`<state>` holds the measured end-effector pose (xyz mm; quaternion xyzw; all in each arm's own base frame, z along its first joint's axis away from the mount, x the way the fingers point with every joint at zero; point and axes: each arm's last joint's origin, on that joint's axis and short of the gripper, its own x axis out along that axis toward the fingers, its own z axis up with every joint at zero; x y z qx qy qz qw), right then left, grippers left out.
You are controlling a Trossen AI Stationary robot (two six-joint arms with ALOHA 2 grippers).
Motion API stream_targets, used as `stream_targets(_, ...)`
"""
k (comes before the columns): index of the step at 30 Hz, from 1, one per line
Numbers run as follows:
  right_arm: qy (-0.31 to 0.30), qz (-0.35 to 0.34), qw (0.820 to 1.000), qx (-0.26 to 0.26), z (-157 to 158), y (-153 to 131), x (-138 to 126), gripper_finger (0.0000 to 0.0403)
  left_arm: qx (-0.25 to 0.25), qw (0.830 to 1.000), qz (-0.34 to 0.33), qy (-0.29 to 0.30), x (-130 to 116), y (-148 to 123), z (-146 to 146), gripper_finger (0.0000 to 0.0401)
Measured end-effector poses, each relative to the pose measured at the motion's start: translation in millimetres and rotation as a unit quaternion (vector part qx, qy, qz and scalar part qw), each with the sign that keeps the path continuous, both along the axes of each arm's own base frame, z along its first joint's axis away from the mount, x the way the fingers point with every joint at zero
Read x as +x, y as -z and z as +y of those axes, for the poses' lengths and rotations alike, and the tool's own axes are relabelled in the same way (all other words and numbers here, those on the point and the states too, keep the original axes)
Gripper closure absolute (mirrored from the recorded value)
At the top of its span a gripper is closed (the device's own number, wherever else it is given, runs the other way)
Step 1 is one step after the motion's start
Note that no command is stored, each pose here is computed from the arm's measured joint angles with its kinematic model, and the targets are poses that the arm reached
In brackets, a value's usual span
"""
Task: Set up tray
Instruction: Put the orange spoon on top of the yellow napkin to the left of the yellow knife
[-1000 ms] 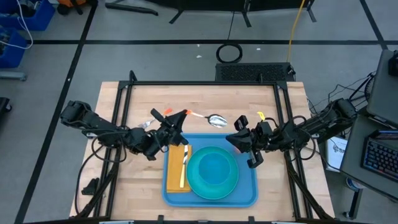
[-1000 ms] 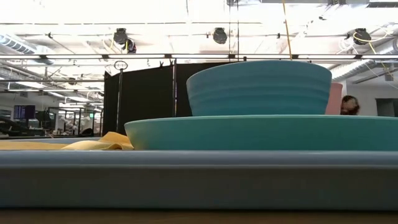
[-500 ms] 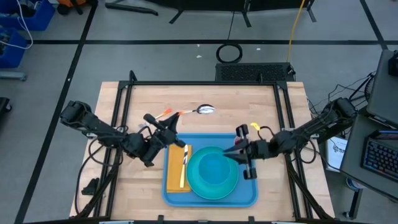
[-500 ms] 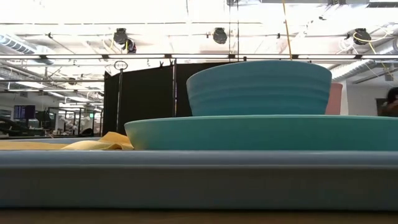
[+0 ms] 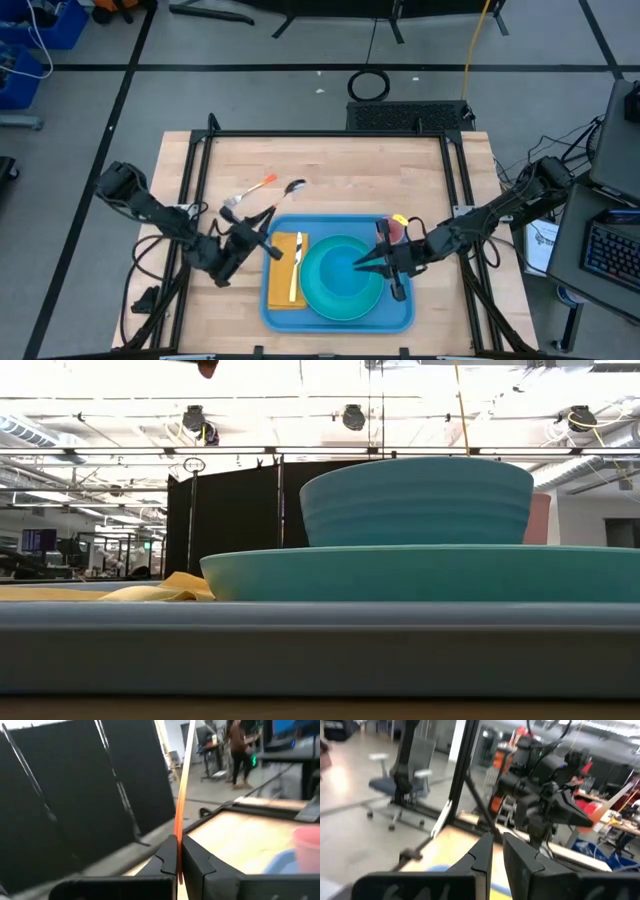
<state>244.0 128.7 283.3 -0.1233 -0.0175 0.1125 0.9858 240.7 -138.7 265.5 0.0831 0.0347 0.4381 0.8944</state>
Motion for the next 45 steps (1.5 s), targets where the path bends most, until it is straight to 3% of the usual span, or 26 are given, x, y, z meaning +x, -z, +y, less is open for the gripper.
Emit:
stream_targets(4, 0.002, 0.021, 1.000, -0.012, -0.2, 4.6, 0.0, 0.0369, -0.052, 0.995, -0.070, 0.047, -9.7, 16.7, -5.4, 0.0395)
stream_targets(8, 0.001, 0.041, 0.999, -0.026, -0.3, 9.0, -0.2, 0.0369, -0.130, 0.972, -0.150, 0.128, -17.1, 35.7, -6.9, 0.0395)
stream_targets(14, 0.003, 0.051, 0.997, -0.051, -1.7, 12.1, 0.1, 0.0369, -0.273, 0.912, -0.236, 0.196, -27.7, 64.6, -2.1, 0.0395)
stream_targets(17, 0.004, 0.051, 0.997, -0.061, -2.3, 12.5, 0.4, 0.0369, -0.357, 0.868, -0.267, 0.221, -31.7, 76.2, -1.0, 0.0395)
stream_targets(21, 0.004, 0.051, 0.996, -0.072, -2.5, 13.2, 0.3, 0.0369, -0.419, 0.839, -0.261, 0.231, -36.7, 88.4, -4.7, 0.0395)
stream_targets(37, 0.002, 0.048, 0.995, -0.088, -2.4, 13.3, 0.3, 0.0369, -0.549, 0.752, -0.277, 0.237, -61.2, 101.6, -33.4, 0.0395)
stream_targets(45, 0.003, 0.036, 0.995, -0.094, -2.7, 11.2, 0.7, 0.0369, -0.575, 0.738, -0.280, 0.214, -54.6, 122.3, -49.1, 0.0396)
